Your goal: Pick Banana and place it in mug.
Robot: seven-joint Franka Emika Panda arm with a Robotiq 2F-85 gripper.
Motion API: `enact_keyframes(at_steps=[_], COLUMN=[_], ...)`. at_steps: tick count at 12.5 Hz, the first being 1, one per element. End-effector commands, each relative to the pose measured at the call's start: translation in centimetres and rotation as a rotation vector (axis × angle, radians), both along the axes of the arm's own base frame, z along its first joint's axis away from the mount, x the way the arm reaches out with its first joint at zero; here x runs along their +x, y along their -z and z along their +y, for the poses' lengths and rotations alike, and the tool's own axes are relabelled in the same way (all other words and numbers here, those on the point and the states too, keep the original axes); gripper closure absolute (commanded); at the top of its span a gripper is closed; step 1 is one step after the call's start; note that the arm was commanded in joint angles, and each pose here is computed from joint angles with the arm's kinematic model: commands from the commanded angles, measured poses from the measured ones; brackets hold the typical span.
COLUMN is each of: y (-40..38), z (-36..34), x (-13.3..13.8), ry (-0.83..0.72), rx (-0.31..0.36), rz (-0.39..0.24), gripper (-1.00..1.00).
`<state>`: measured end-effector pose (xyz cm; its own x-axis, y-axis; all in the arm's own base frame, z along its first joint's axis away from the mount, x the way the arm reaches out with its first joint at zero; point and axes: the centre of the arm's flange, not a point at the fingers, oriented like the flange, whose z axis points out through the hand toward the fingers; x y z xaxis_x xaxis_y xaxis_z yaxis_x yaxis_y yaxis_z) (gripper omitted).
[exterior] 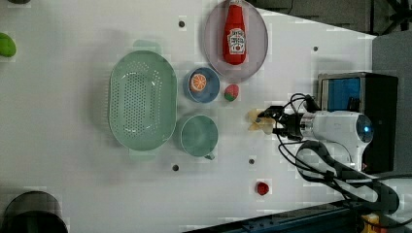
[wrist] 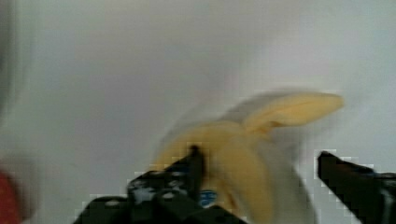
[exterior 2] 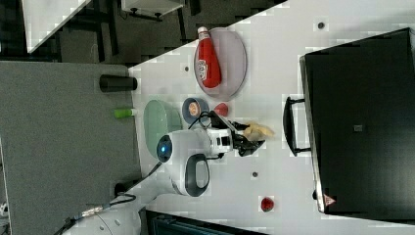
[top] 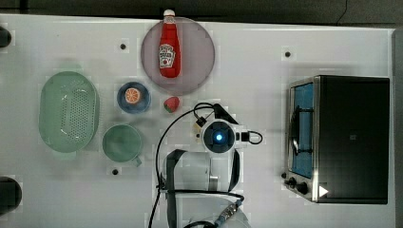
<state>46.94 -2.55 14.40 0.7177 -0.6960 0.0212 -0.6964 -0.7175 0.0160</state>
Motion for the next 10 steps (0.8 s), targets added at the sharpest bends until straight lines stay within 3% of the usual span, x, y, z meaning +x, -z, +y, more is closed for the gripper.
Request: enact_keyframes(at_steps=[1,3,4,8,10], y=[0.1,-0.3,-0.6,-4.4,-8.4], z=[0.3,0.3,0.3,-0.1,-0.4], x=[-0.2,0.0,0.1,1.1,1.5], ry=[-0.014,-0.014,-0.014,0.025,0.036], rx=[0.005,0.005,0.005,0.008,0.013], rz=[-0.006,-0.014,-0.021,-0.053,-0.032], gripper=[-0.19,0.26,0.32,0.32,0.32])
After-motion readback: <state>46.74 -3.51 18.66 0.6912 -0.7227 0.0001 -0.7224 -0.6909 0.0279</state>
